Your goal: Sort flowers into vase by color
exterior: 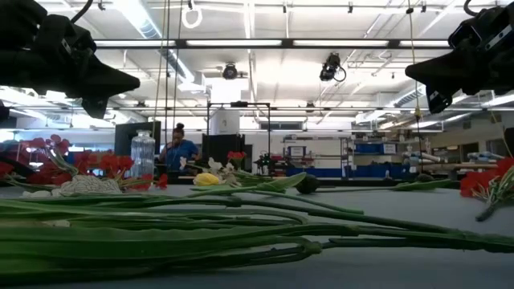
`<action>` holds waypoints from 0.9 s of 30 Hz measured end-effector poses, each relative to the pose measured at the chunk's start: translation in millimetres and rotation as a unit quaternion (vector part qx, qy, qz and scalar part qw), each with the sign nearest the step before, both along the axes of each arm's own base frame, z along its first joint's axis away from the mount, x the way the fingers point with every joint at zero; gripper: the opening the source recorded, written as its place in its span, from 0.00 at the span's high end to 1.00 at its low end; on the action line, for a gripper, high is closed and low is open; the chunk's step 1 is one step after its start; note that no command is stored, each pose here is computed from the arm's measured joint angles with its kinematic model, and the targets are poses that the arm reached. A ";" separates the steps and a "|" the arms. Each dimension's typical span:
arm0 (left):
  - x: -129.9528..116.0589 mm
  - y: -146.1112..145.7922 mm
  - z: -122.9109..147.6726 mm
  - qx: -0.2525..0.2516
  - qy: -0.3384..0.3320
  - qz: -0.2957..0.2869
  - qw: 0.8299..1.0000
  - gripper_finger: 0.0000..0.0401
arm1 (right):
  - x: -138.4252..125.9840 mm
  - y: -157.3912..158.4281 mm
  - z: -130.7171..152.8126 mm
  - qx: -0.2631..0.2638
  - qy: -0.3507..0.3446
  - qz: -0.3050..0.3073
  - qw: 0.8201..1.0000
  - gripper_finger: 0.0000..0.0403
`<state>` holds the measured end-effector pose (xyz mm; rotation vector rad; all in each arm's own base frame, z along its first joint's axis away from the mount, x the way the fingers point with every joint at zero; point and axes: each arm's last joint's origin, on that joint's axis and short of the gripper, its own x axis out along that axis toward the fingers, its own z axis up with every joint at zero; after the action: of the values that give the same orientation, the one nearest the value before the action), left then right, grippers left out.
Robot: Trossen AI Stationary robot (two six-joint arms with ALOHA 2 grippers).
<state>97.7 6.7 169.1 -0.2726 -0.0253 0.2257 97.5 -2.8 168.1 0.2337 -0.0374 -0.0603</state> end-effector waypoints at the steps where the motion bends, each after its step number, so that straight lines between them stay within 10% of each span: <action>1: 0.0 0.0 0.0 0.000 0.000 0.000 1.000 0.93 | 0.0 0.0 0.0 0.000 0.000 0.000 1.000 0.95; 27: 0.0 0.2 4.0 -0.002 -0.025 0.003 1.000 0.93 | 0.0 0.0 -0.1 0.000 0.000 0.000 1.000 0.95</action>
<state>97.7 6.9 173.1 -0.2823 -0.0751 0.2254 97.5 -2.8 168.0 0.2337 -0.0373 -0.0604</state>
